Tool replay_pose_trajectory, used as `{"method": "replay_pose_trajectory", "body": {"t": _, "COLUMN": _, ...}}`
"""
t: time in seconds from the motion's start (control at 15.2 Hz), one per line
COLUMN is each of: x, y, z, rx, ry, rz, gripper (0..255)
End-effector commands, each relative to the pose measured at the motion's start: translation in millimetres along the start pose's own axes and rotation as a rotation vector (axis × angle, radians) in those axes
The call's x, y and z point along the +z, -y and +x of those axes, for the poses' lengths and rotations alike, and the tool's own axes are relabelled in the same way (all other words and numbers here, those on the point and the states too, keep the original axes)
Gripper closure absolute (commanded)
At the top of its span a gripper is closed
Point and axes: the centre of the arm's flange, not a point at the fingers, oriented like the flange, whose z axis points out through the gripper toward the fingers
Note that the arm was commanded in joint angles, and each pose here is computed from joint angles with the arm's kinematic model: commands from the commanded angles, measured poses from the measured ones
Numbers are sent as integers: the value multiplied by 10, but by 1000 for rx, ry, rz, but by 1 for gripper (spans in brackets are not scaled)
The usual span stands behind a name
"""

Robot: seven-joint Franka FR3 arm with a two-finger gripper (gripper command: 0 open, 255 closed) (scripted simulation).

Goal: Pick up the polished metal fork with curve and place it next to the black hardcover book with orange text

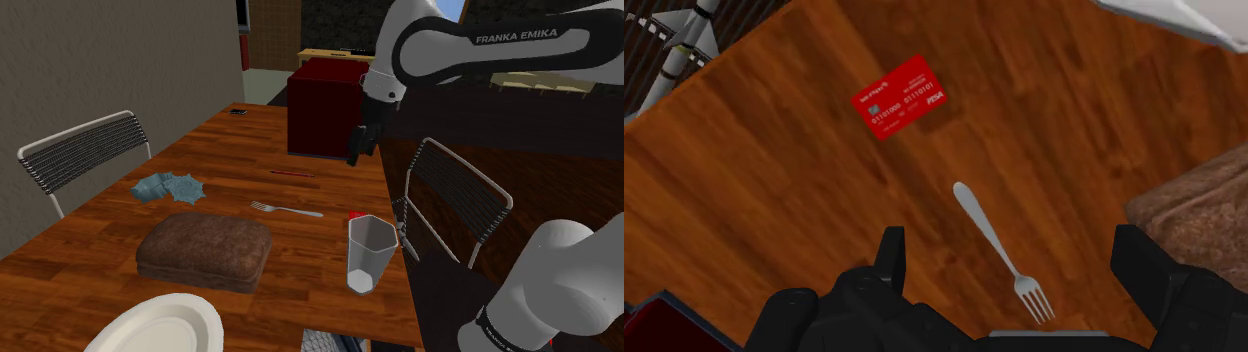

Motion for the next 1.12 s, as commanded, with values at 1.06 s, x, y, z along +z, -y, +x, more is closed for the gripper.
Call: {"method": "replay_pose_trajectory", "body": {"t": 1.06, "x": 1680, "y": 559, "z": 1658, "rx": -233, "ry": 43, "rz": -23, "gripper": 0}}
